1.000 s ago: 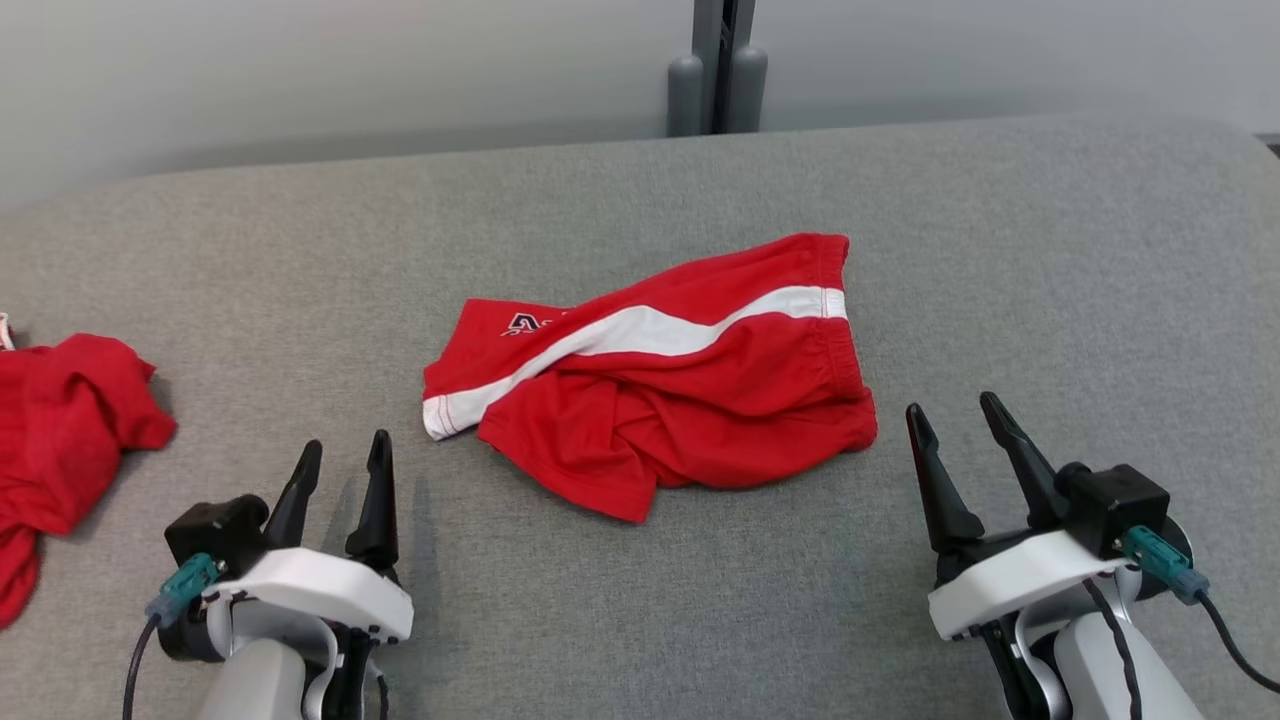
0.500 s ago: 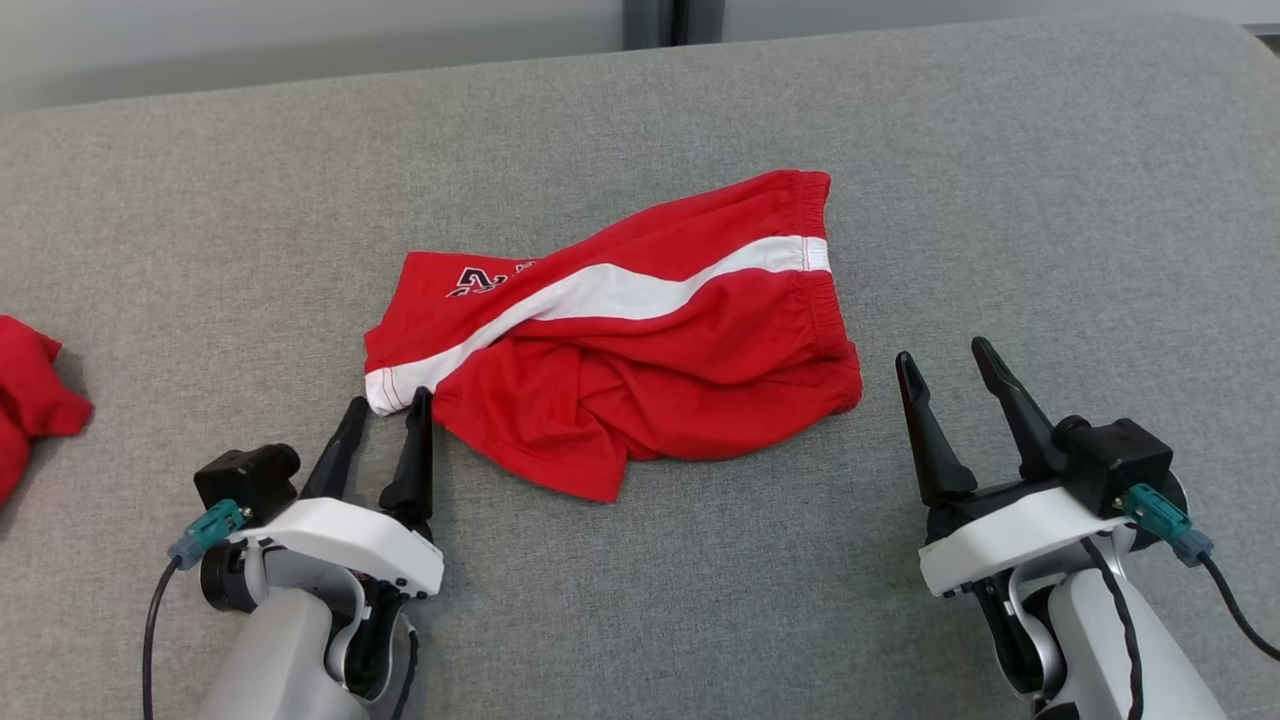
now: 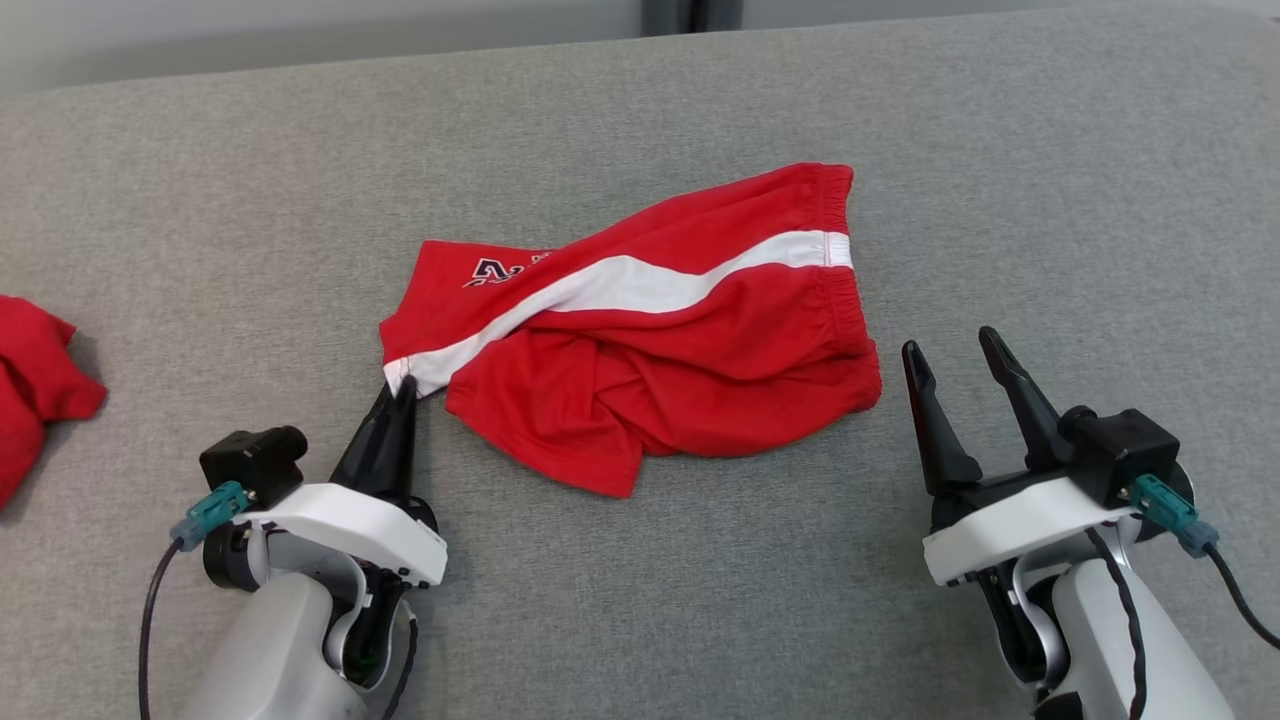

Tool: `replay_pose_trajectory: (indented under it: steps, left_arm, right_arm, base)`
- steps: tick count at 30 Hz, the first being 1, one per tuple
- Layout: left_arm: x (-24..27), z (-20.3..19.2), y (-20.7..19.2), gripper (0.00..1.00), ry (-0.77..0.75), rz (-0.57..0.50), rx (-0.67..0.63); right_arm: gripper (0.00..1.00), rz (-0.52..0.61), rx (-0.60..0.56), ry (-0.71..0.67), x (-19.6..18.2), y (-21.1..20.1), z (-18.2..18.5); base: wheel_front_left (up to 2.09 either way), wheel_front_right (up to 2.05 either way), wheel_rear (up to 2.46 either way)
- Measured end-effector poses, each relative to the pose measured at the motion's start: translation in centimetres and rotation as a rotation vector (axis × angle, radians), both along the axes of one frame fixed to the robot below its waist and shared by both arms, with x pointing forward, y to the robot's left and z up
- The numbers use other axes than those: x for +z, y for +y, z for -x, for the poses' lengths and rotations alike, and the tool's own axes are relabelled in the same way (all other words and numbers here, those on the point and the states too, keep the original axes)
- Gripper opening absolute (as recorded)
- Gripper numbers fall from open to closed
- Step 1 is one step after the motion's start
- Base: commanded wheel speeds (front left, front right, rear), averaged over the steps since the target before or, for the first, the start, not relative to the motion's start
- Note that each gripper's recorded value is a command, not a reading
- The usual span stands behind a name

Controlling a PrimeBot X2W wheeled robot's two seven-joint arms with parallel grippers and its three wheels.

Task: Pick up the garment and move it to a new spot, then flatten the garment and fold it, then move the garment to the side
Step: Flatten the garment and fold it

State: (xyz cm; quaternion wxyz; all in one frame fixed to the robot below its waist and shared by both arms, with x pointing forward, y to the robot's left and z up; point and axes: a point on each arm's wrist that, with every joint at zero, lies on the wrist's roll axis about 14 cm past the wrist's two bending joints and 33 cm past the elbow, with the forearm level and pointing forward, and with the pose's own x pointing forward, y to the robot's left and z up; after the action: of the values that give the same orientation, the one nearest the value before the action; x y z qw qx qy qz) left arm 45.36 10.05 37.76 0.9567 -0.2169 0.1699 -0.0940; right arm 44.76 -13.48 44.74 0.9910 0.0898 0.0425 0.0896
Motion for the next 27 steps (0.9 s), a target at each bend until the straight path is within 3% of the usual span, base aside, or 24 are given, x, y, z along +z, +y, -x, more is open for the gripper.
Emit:
replay_pose_trajectory:
  steps: [7,22,27]
  left_arm:
    - [1.1,-0.3,1.6,0.00,-0.039,-0.005,0.039]
    - [0.6,0.0,3.2,0.00,-0.034,-0.035,0.071]
    - [0.4,0.0,3.2,0.00,-0.031,-0.040,0.072]
  right_arm:
    - [1.00,-0.044,0.051,-0.020,0.8,2.2,-2.1]
    - [1.00,-0.378,0.070,0.146,-1.5,6.7,-6.9]
    - [1.00,-0.376,0.099,0.195,-2.0,7.4,-7.9]
  base:
    - [0.00,0.00,0.00]
    - [0.00,0.00,0.00]
    - [0.00,0.00,0.00]
